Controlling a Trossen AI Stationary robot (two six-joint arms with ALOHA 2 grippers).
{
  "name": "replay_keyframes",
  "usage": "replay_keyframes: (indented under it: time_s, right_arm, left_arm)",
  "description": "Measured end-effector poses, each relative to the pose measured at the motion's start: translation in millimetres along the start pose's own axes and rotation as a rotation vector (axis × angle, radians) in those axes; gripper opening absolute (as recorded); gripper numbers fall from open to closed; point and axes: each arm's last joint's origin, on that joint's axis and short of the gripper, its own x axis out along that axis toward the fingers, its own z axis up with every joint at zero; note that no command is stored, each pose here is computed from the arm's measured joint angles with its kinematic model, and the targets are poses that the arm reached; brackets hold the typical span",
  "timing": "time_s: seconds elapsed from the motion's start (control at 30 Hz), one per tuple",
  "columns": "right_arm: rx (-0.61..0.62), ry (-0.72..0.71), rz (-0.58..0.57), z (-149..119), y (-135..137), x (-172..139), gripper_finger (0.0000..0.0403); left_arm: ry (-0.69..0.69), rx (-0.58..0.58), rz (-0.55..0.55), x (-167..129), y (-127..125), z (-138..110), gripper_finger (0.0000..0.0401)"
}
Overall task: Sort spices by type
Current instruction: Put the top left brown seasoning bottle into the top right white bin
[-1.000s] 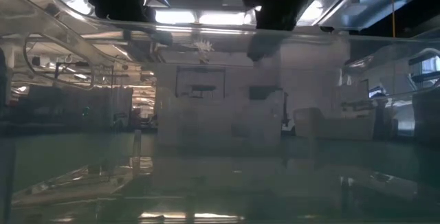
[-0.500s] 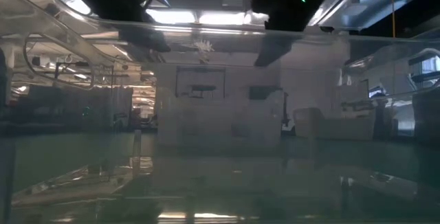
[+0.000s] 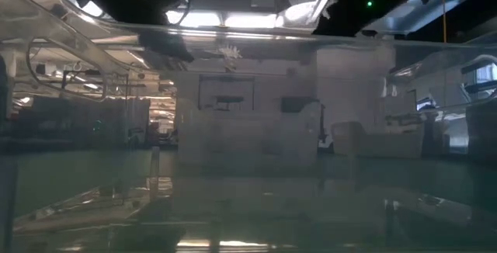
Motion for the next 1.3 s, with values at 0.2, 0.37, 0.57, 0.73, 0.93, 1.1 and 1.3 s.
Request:
replay_keyframes:
  time_s: [0.2,0.37,0.57,0.73,0.93,1.1,1.3]
  right_arm:
    - [-0.167,-0.167,-0.137,13.5,-31.4,6.1,0.0296]
    - [-0.226,-0.345,-0.250,26.5,-60.1,5.5,0.0296]
    - [-0.235,-0.465,-0.249,31.1,-75.9,3.9,0.0296]
    - [-0.223,-0.469,-0.261,31.4,-77.4,3.6,0.0296]
    - [-0.119,-0.374,-0.228,23.2,-74.9,8.1,0.0296]
    - [-0.094,-0.289,-0.217,15.9,-72.7,11.8,0.0296]
    - [-0.091,-0.246,-0.206,12.0,-71.4,13.3,0.0296]
  left_arm:
    - [-0.089,0.034,0.082,1.2,15.4,7.2,0.0230]
    - [-0.188,0.018,0.199,-1.2,28.1,18.3,0.0233]
    - [-0.065,-0.020,0.430,-11.3,52.5,45.8,0.0279]
    - [0.123,-0.139,0.568,-14.6,84.8,72.9,0.0312]
    - [0.399,-0.281,0.691,-3.9,124.8,67.2,0.0312]
    - [0.600,-0.335,0.719,9.0,143.2,40.2,0.0305]
    - [0.732,-0.386,0.746,22.6,159.0,16.7,0.0295]
